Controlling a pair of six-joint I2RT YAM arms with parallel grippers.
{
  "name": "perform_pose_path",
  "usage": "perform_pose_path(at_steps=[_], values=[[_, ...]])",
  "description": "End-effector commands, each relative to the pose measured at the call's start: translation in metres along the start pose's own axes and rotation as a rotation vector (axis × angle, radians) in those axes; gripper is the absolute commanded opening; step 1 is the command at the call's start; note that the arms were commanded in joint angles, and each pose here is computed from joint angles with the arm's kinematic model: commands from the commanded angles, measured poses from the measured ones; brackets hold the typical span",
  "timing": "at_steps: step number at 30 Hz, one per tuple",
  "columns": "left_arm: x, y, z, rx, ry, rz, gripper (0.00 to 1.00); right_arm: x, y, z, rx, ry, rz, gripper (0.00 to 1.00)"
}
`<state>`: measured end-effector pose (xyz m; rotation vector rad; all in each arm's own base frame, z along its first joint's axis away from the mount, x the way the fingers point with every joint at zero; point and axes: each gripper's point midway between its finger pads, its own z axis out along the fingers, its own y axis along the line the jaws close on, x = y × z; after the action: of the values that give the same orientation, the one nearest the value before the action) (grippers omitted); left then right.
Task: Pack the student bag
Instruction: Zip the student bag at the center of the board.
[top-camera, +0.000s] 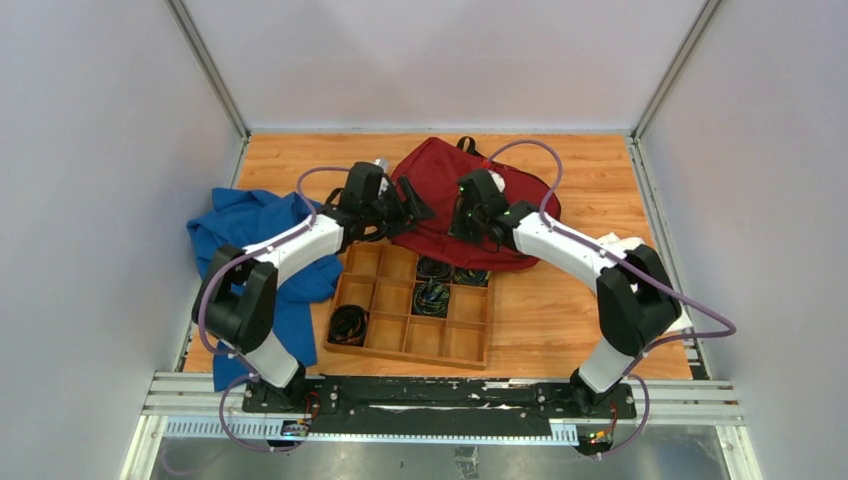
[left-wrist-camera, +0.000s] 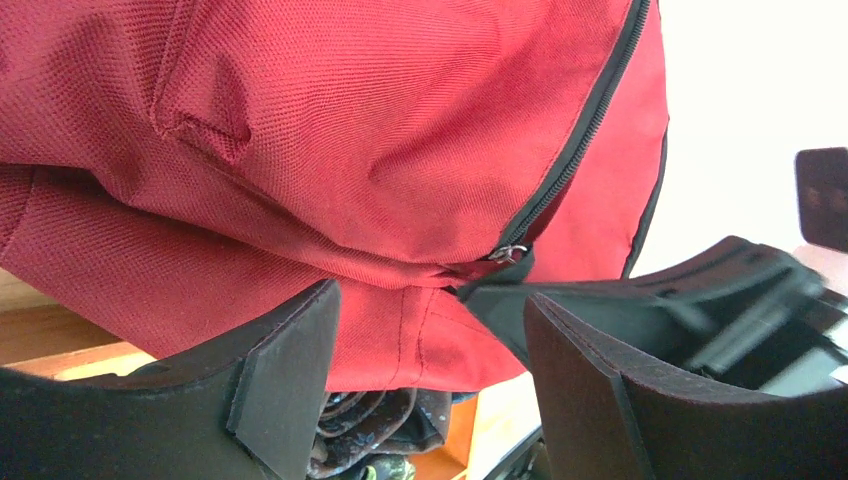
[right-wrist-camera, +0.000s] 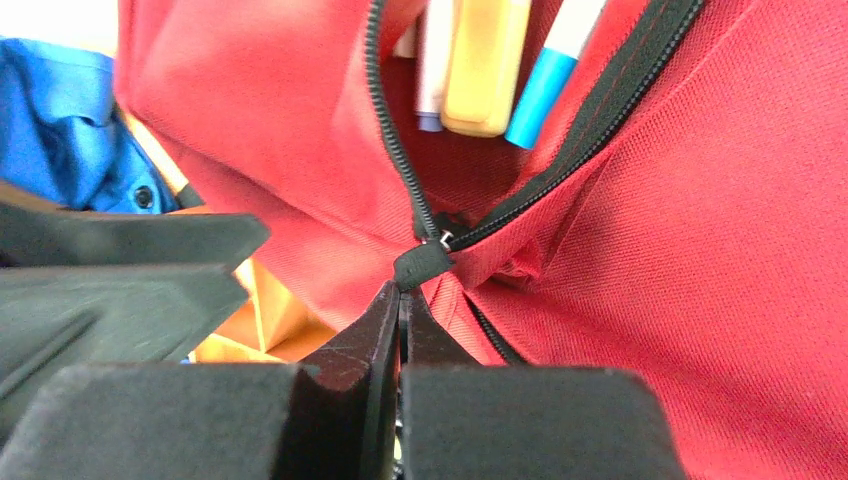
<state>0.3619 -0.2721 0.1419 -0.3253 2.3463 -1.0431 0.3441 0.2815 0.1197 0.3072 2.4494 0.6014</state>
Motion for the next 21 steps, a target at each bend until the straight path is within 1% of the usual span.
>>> perform_pose_path(at_steps=[1,8,13,17,19,21], values=[[0.005,-0.007,0.010,0.027,0.013,-0.008,0.73,-0.023,0.009,-0.024,-0.039,-0.070,-0.008,0.00],[0.007,-0.008,0.018,0.032,0.017,-0.034,0.73,-0.031,0.018,-0.032,-0.093,-0.088,-0.004,0.00],[0.008,-0.006,0.021,0.046,-0.007,-0.106,0.71,-0.047,0.014,-0.039,-0.088,-0.132,0.003,0.00],[0.000,-0.005,0.024,0.031,-0.036,-0.113,0.67,-0.052,0.016,-0.040,-0.105,-0.125,-0.008,0.00],[-0.003,-0.006,0.028,0.030,-0.042,-0.111,0.63,-0.054,0.018,-0.041,-0.114,-0.124,-0.014,0.00],[-0.006,-0.008,0.033,0.031,-0.040,-0.113,0.58,-0.051,0.023,-0.043,-0.145,-0.097,-0.023,0.00]])
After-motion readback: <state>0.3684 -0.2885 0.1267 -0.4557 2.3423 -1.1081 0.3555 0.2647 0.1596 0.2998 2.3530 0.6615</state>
